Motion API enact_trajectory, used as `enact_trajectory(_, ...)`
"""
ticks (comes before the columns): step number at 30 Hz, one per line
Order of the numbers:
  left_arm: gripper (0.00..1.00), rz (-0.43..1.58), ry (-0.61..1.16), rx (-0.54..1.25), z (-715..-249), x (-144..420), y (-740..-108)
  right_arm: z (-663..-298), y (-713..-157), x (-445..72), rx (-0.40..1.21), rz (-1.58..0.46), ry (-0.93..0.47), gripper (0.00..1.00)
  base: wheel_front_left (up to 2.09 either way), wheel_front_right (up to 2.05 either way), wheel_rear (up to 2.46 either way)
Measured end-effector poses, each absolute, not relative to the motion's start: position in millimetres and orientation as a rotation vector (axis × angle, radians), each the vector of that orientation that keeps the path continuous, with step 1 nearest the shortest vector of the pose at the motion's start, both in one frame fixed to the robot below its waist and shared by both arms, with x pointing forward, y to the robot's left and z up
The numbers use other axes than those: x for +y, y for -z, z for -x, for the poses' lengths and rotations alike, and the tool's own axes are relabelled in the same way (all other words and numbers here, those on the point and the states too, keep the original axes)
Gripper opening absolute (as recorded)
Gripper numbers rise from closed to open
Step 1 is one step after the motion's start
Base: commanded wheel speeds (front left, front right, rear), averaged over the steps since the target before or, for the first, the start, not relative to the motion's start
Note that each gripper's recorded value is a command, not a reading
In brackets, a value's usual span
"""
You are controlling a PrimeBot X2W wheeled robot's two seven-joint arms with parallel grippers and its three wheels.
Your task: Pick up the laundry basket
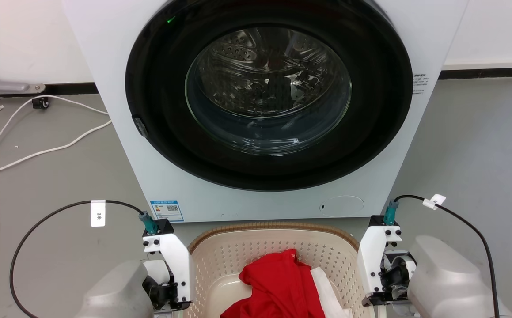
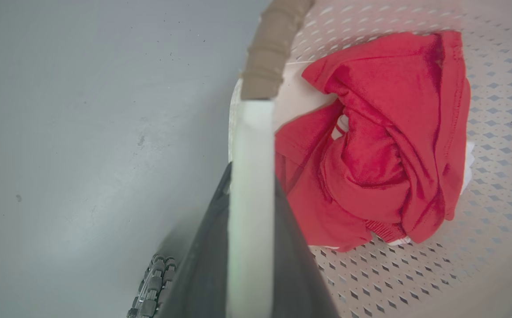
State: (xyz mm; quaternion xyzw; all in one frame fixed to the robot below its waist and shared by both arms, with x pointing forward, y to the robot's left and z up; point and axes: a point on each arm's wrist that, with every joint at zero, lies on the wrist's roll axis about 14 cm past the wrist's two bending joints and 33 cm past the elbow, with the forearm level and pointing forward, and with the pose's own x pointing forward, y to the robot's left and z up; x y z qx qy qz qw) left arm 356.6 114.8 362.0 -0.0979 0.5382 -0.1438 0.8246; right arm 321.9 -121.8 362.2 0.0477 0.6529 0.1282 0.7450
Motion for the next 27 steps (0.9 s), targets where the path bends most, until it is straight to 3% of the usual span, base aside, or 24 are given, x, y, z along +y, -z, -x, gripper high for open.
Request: enact_trajectory(27, 0.00, 0.215, 0.301, 1.147, -355.9, 115.7, -358.0, -322.9, -359.2, -120.2, 1.436, -0.109, -0.283, 0.00, 0.00, 0.00, 0.00)
